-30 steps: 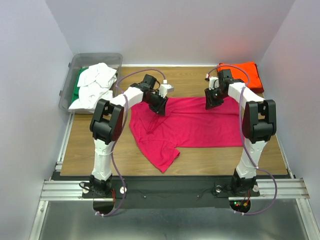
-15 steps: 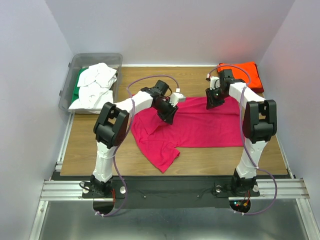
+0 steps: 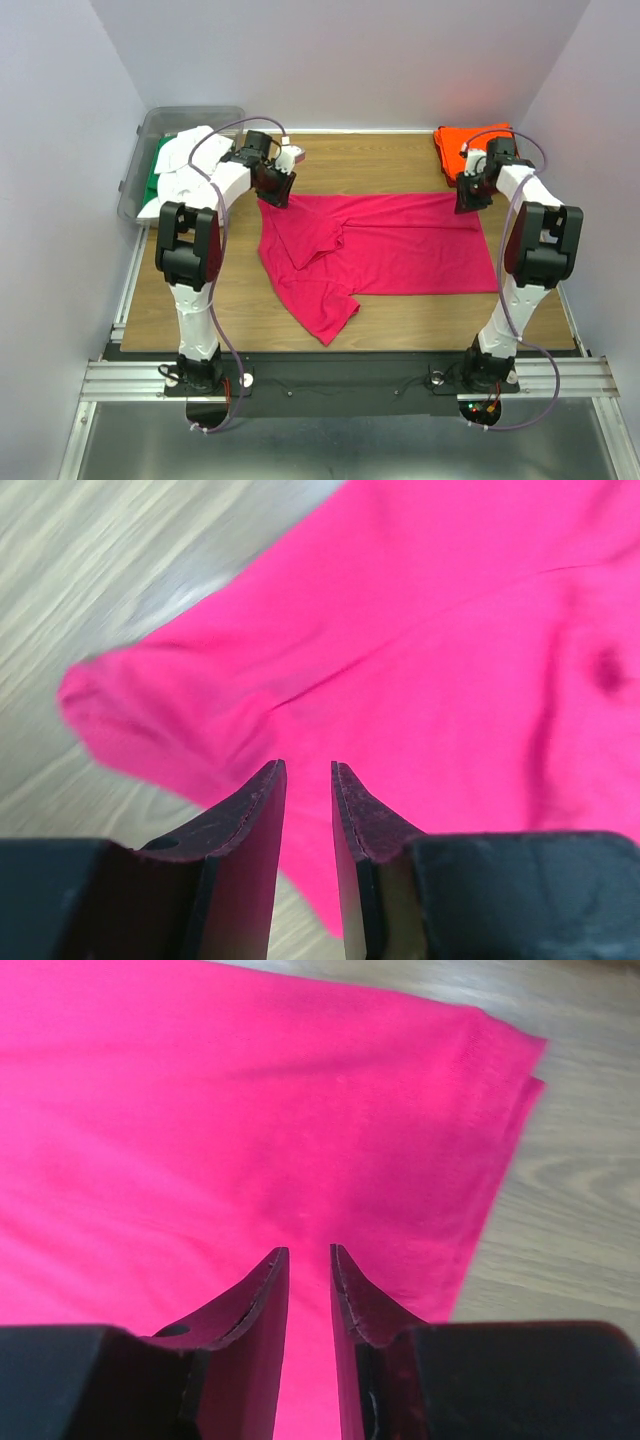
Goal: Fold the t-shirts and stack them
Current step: Fold the tshirt
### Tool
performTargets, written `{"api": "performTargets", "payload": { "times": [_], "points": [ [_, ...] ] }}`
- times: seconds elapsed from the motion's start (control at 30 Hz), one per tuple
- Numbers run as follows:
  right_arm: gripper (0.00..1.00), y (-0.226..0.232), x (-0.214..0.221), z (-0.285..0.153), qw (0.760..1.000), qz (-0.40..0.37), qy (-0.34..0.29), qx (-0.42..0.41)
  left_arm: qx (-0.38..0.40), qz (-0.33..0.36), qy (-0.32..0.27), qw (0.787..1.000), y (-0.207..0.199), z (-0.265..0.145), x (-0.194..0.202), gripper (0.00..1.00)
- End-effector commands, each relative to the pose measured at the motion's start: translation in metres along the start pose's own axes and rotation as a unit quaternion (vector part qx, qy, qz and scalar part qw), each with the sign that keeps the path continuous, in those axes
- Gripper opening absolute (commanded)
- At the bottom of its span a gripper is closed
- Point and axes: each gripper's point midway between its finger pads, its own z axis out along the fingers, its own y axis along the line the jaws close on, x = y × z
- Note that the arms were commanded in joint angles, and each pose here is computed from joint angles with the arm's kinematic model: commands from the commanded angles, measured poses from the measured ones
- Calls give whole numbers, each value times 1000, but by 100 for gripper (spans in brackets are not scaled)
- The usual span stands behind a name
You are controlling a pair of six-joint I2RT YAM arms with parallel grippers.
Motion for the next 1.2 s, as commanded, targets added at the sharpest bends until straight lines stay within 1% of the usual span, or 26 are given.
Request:
{"api": "performTargets", "payload": {
  "times": [0.0,0.17,0.27,0.3,0.33,0.37,0.43,0.47,0.5,0.57,0.63,0.67,0.73,0.77,0.8,0.83,0.87,0.9,0.93,0.97,1.0,1.03,1.07,1.1,1.13,1.17],
  "points": [
    [28,-6,14,14,999,-18,24,13,-34,-3,19,999,8,7,7,37],
    [27,-11,31,29,999,-16,41,23,-43,-20,52,998,11,22,42,37],
    [27,-19,29,43,999,-9,42,33,-47,-46,80,995,25,38,61,36],
    [27,-23,32,52,998,-3,49,35,-48,-50,78,995,30,39,57,36],
    [27,-25,24,54,998,-3,42,39,-47,-58,86,993,37,46,63,36],
    [27,-27,23,57,998,-1,42,41,-49,-59,88,993,42,48,63,36],
    [27,-30,19,66,998,6,42,39,-56,-60,79,993,54,49,49,36],
    [27,-31,7,65,999,6,30,40,-56,-66,89,992,62,57,55,35],
    [27,-29,3,66,999,10,25,34,-61,-58,81,993,68,54,40,35],
    [31,-22,-8,63,1000,11,8,14,-59,-54,78,994,75,54,33,35],
    [36,-9,-16,52,1000,4,-7,-16,-38,-35,61,997,70,44,18,37],
    [40,-2,-25,34,999,-4,-25,-22,-20,-27,41,999,60,33,5,38],
    [46,16,-25,12,998,-19,-30,-57,4,-23,30,999,46,17,-2,42],
    [48,22,-27,-3,997,-27,-39,-65,12,-12,6,1000,36,-5,-17,43],
    [55,33,-26,-27,995,-47,-48,-71,42,-10,-1,999,20,-13,-15,45],
    [59,38,-25,-42,994,-58,-56,-73,49,-3,-14,999,12,-23,-19,47],
    [62,42,-21,-52,993,-69,-59,-72,58,18,-45,997,0,-49,-32,49],
    [63,43,-15,-61,992,-91,-58,-68,70,21,-39,997,-10,-52,-20,50],
    [63,44,2,-75,992,-102,-51,-52,78,32,-42,996,-20,-58,-17,50],
    [63,43,11,-79,990,-127,-46,-45,78,62,-61,993,-31,-76,-21,51],
    [62,45,18,-93,988,-143,-50,-33,87,64,-44,993,-40,-72,1,52],
    [60,41,48,-86,989,-146,-16,-25,94,79,-40,992,-53,-71,9,56],
    [58,40,59,-87,987,-157,-7,-18,95,92,-37,990,-59,-72,16,58],
    [55,38,72,-86,984,-177,6,-13,95,109,-27,989,-69,-73,35,58],
    [53,33,80,-92,982,-190,12,7,99,120,-22,988,-77,-72,43,58],
    [49,33,102,-87,978,-204,35,4,103,141,-21,984,-92,-74,48,58]
  ]
}}
